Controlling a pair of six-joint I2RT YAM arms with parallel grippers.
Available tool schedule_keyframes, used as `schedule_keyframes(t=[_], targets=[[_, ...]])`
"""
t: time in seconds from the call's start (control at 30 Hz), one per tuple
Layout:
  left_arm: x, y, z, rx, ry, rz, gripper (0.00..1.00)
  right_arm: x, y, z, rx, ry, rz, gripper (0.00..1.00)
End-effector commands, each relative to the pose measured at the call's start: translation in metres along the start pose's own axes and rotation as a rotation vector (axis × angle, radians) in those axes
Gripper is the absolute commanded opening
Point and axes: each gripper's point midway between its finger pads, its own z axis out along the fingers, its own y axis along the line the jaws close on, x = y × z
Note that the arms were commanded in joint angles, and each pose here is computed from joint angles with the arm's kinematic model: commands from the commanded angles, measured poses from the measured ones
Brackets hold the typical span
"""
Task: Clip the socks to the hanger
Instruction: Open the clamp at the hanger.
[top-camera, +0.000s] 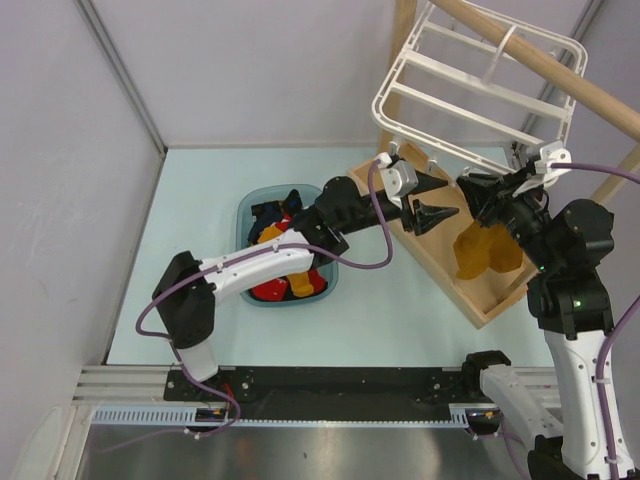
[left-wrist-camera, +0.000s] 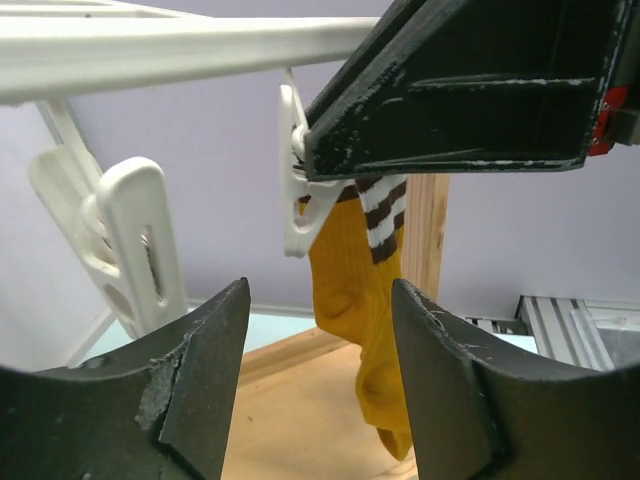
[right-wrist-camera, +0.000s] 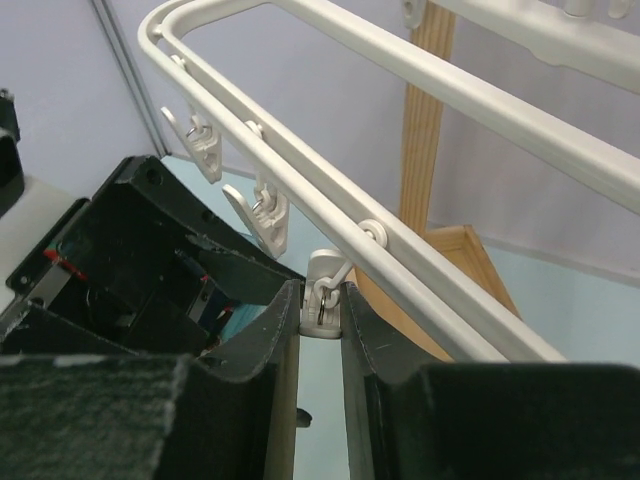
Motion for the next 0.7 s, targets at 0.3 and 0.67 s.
schedule_keyframes(t=[0.3, 0.67], targets=[[-0.059, 0.007, 0.019, 0.082, -0.059, 0.036, 0.66, -0.011, 0.021, -0.002, -0.131, -0.023, -0.048, 0.10], [-0.051, 0.007, 0.026, 0.103, -0.030, 0.019, 0.42, -0.014, 0.025, -0.004, -0.148, -0.028, 0.002, 0.19]])
